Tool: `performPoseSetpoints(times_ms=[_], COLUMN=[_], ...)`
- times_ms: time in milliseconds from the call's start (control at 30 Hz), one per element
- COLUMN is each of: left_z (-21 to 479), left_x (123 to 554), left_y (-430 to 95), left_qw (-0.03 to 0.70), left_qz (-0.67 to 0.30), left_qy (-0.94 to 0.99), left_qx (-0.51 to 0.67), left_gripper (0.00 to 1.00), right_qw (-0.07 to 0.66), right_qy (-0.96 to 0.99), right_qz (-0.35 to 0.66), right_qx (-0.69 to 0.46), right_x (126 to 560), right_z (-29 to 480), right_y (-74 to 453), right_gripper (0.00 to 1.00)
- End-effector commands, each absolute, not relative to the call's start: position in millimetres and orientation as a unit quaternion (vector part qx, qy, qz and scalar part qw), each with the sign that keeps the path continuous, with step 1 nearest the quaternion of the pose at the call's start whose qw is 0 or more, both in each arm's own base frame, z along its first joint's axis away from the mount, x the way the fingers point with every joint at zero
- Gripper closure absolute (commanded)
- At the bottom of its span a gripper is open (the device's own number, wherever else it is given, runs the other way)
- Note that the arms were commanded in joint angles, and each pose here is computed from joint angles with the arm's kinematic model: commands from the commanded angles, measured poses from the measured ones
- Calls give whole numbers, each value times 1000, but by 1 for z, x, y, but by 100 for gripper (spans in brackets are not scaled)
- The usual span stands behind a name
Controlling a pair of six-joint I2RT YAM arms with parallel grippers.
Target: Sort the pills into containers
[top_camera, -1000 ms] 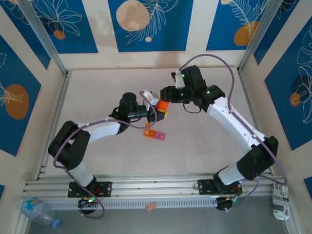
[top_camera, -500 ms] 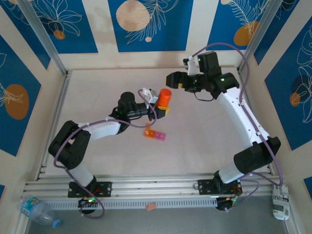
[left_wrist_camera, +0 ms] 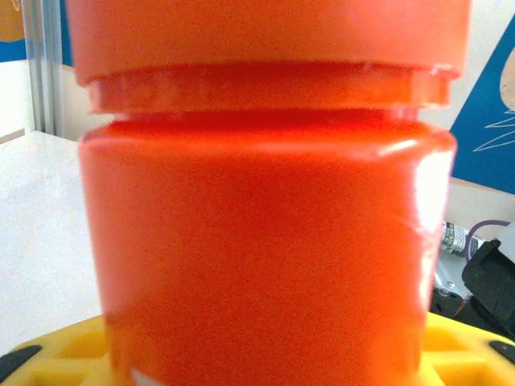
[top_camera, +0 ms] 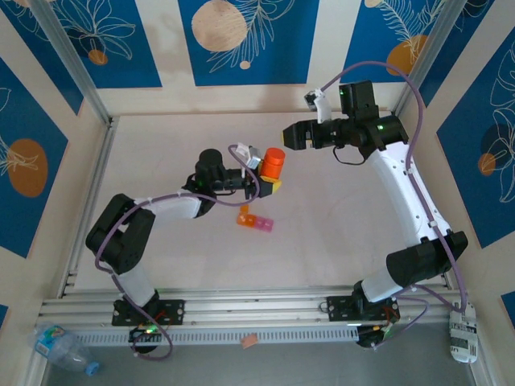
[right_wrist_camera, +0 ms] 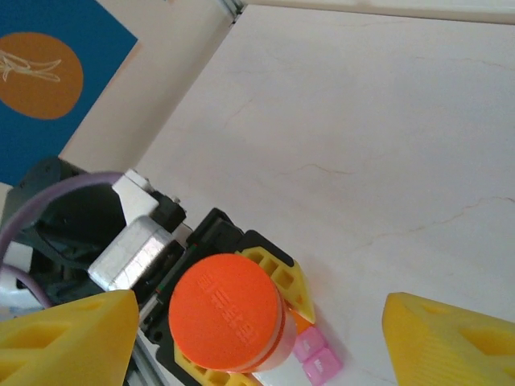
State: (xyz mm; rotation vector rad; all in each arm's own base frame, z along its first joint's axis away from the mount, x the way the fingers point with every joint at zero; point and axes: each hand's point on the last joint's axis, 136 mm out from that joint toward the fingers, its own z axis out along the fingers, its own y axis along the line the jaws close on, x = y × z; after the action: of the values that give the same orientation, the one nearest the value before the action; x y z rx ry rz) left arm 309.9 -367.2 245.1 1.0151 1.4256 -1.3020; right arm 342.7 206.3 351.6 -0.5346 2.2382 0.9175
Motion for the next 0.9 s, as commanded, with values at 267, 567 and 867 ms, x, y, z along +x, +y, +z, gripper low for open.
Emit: performPoseSetpoints(times_ms=[267,567,867], left_z=[266,269,270], left_x=[304,303,302], left_y=[-370,-371,-371], left_qw=[452,446,445], left_qz=[-558,-563,-564], left_qy=[547,546,545], left_qx=[430,431,433], left_gripper=[100,100,100], right_qw=[304,280,260], right_qy=[841,847,851], right_qz=[346,337,340], right_qx=[-284,-302,-303], right_x=[321,319,317], right_z=[339,324,315], right_y=[227,241,246], right_gripper=[17,17,40])
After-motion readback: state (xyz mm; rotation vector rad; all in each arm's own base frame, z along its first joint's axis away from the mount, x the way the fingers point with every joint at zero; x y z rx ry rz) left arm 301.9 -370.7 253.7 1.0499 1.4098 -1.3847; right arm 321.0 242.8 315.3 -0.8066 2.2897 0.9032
